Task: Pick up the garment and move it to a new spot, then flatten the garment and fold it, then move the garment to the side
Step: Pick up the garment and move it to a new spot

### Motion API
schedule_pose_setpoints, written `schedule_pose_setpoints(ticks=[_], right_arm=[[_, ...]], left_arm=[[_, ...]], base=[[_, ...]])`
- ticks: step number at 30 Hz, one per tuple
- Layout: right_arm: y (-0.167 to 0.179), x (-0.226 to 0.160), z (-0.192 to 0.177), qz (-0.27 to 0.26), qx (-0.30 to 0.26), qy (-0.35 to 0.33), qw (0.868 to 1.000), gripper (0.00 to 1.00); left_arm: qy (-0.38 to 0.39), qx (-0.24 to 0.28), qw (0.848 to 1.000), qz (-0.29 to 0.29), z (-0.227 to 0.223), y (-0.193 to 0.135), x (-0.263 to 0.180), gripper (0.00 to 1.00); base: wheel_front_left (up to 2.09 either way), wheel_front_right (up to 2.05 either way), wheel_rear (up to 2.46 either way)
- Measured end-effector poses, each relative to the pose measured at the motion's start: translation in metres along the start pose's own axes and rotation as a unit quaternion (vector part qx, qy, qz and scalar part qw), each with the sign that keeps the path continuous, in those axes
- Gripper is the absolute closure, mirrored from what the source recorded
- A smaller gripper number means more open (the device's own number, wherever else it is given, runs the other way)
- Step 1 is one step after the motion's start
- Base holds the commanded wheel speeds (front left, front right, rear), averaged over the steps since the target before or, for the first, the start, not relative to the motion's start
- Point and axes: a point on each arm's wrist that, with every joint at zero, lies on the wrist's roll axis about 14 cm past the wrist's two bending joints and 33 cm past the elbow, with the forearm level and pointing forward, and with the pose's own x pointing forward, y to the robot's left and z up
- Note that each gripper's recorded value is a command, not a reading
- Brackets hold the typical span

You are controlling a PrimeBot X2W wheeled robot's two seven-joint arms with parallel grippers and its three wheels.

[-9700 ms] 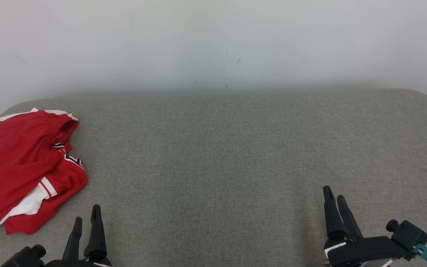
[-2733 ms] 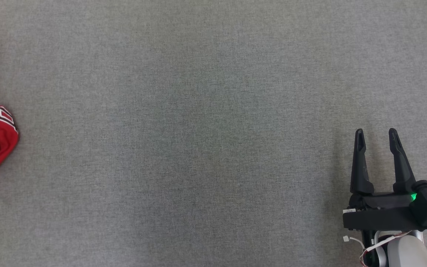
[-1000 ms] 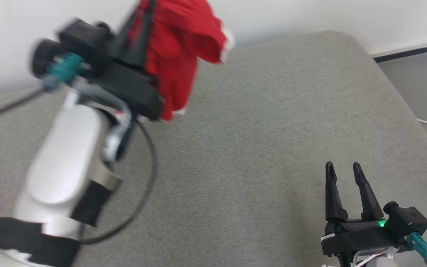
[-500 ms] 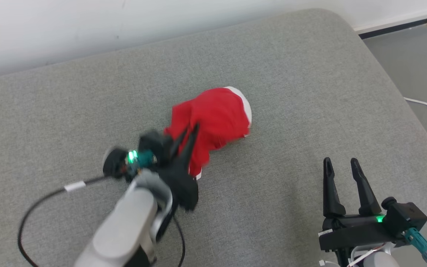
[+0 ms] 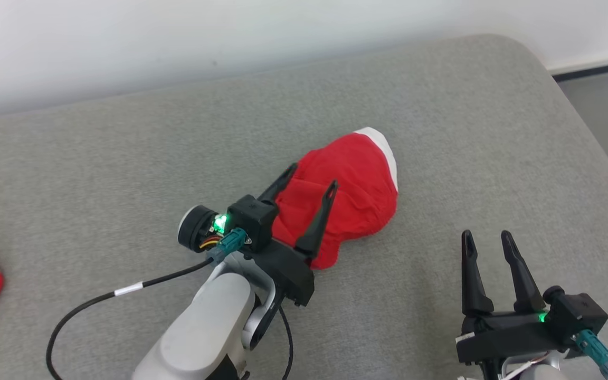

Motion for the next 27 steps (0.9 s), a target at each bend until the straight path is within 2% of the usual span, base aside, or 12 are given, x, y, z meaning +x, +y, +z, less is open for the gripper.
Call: schedule_pose_setpoints(ticks=[5,11,19,27], right_arm=[[0.011,0.000,0.002,0.018,0.001,-0.004,1.000,0.00],[0.029,0.005,0.006,0.046,0.003,-0.014,0.999,0.00],[0.051,0.009,0.006,0.077,0.009,-0.016,0.997,0.00],[0.065,0.008,0.009,0.097,0.009,-0.020,0.995,0.00]], left_arm=[[-0.054,0.001,0.997,0.049,0.040,0.022,-0.013,0.00],[-0.092,0.043,0.984,0.148,0.069,0.077,-0.065,0.00],[-0.096,0.080,0.957,0.261,0.076,0.133,-0.151,0.00],[-0.090,0.086,0.929,0.349,0.070,0.158,-0.226,0.00]], base=[[0.00,0.00,0.00],[0.00,0.00,0.00],[0.00,0.00,0.00],[0.00,0.00,0.00]])
